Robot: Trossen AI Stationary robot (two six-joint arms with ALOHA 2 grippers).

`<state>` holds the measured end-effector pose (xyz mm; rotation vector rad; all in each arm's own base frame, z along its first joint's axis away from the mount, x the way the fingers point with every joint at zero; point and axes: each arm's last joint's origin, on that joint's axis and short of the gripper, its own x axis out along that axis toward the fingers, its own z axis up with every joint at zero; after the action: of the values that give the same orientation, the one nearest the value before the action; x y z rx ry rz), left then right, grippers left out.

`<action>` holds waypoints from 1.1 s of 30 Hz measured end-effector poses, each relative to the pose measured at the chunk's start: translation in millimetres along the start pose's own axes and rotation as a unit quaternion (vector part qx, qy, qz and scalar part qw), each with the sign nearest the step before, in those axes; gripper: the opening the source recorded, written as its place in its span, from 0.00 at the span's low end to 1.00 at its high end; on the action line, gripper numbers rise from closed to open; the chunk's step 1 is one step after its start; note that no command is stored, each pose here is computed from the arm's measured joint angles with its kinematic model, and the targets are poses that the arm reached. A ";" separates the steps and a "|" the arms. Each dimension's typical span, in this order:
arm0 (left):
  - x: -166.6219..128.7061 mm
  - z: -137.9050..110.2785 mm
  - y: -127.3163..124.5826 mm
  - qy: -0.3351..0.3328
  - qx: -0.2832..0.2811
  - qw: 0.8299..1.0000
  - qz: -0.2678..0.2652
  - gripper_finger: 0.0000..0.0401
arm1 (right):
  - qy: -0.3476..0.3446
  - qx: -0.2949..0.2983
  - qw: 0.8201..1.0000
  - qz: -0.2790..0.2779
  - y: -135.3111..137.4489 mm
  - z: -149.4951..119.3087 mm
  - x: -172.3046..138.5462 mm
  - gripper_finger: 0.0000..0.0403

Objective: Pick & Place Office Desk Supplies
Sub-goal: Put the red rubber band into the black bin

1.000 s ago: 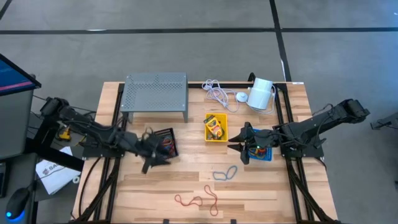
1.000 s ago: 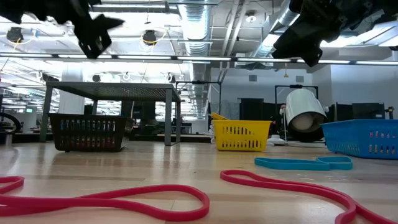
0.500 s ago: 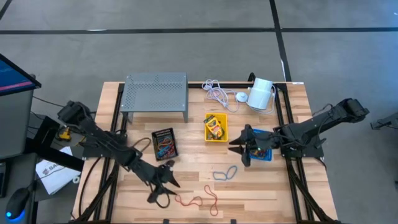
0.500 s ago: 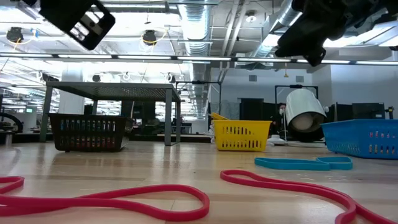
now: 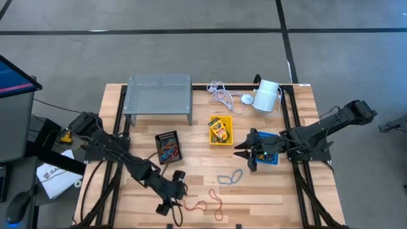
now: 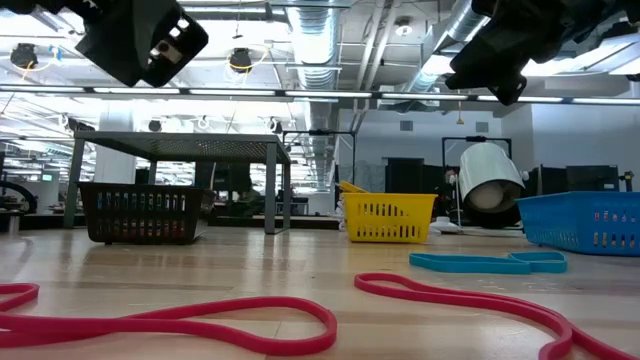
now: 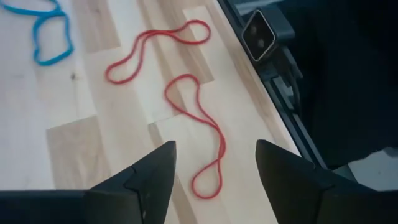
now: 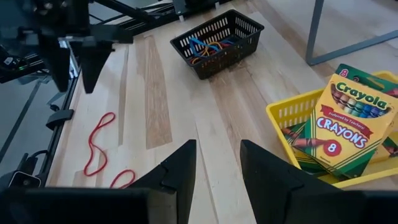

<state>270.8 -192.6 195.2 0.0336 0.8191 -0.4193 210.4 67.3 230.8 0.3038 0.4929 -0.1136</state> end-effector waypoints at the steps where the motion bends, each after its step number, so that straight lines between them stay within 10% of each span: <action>1: 2.7 1.8 -1.6 0.003 0.004 1.000 -0.001 0.54 | 0.000 0.000 1.000 0.000 0.0 0.0 0.0 0.30; 15: 60.0 -9.8 -25.4 0.146 0.095 0.985 0.007 0.48 | 0.014 0.013 1.000 -0.002 0.5 -3.5 -0.7 0.30; 33: 64.8 -7.6 -22.5 0.130 0.085 0.987 0.043 0.42 | 0.050 -0.001 0.998 0.043 11.7 -13.0 -5.4 0.30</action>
<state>296.3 -234.4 146.6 0.2859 1.0321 -0.4073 201.9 82.6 225.5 0.3302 0.5779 -0.0146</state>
